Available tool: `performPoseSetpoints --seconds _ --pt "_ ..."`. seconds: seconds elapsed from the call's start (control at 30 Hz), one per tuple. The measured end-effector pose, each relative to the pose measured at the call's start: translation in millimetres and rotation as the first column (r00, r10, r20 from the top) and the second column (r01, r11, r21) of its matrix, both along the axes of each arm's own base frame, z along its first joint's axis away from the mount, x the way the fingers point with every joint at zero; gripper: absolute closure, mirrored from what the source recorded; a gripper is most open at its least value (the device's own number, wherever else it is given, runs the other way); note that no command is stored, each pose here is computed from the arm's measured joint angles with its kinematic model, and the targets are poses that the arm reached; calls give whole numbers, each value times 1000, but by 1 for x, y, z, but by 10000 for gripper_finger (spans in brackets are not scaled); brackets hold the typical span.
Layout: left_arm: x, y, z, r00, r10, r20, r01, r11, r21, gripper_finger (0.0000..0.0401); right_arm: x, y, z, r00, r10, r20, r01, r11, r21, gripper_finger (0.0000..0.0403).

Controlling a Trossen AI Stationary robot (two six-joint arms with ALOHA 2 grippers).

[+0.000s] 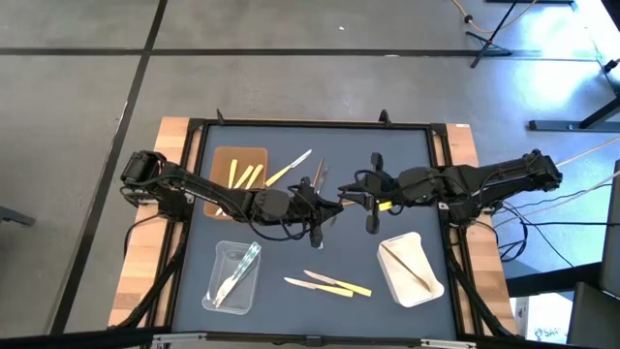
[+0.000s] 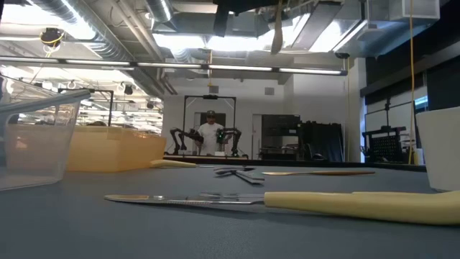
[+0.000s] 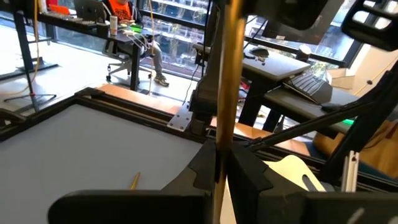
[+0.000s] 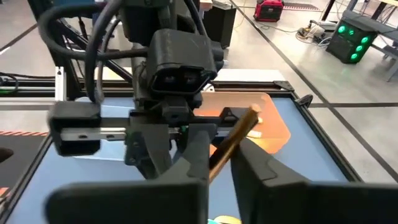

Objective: Sort silverware by color (type)
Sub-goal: Put the gold knife into the white bin

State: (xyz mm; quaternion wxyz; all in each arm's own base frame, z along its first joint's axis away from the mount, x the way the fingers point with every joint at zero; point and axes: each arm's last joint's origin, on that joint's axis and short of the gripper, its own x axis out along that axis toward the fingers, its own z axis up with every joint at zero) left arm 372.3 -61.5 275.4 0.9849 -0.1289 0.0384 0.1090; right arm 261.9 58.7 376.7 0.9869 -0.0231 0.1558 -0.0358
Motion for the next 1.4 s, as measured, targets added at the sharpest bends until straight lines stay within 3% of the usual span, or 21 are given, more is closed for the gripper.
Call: performPoseSetpoints --seconds 0.1,0.5,0.97,1.23,1.4 --pt "0 0 0 1000 3 -1 -3 1000 5 382 0 0 1 1000 5 5 -5 1000 5 394" --pt "0 1 0 1000 14 5 -14 1000 -15 342 0 0 1 1000 6 7 -6 1000 2 397" --pt "0 1 -2 1000 2 -18 -2 1000 -10 263 -4 -1 -3 999 -8 -45 8 1000 5 401" --pt "-1 1 -7 997 2 -73 -1 1000 1 256 -30 -8 2 993 -52 -109 68 987 147 401" --pt "-1 1 -8 997 2 -81 -2 1000 3 255 -52 -11 -1 974 -40 -224 109 945 308 401"
